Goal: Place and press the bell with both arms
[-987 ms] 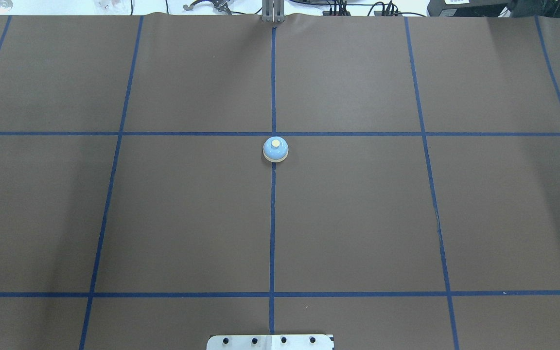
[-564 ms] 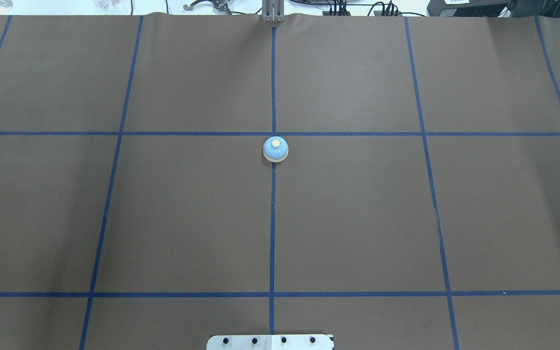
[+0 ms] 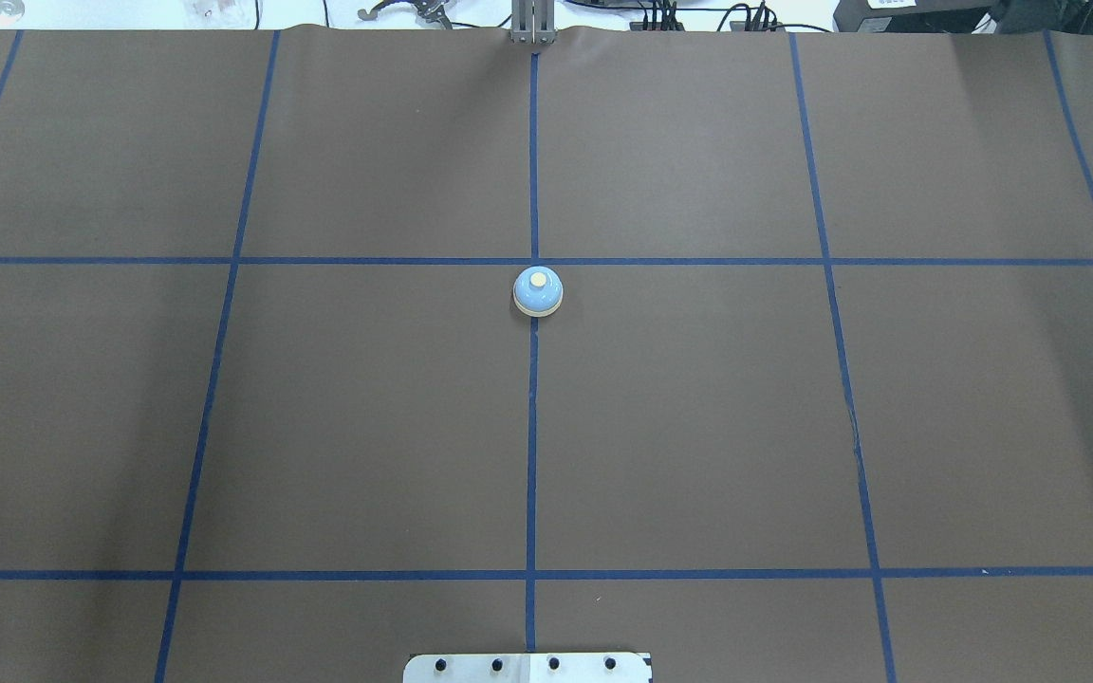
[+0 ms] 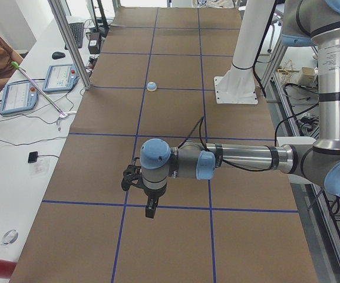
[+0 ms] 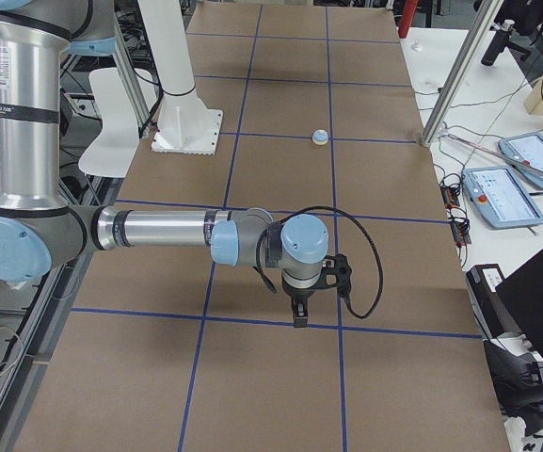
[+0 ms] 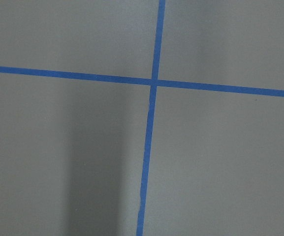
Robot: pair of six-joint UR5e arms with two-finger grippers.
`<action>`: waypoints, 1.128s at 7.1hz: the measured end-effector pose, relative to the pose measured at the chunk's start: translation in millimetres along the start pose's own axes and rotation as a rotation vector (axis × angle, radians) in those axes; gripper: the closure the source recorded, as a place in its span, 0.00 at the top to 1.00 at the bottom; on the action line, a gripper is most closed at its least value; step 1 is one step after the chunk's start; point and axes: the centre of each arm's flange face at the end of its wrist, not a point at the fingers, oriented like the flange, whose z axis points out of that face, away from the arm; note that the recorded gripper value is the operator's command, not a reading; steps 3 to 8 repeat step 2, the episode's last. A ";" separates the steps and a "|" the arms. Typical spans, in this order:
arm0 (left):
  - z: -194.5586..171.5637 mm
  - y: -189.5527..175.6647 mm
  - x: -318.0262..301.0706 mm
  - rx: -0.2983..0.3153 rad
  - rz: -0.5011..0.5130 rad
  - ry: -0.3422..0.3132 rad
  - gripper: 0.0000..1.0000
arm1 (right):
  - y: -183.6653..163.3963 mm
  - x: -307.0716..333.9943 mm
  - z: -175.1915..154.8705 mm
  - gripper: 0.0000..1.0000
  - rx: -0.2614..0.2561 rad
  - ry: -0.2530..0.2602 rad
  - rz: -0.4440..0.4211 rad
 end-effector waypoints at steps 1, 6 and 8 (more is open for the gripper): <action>0.0 0.0 0.0 0.000 0.000 0.000 1.00 | 0.2 0.5 0.5 1.00 -0.001 0.000 0.001; 0.0 0.0 -0.2 0.000 0.001 -0.002 1.00 | 0.3 0.8 0.7 1.00 -0.001 0.000 0.001; 0.0 0.0 -0.2 0.000 0.001 -0.002 1.00 | 0.3 0.8 0.7 1.00 -0.001 0.000 0.001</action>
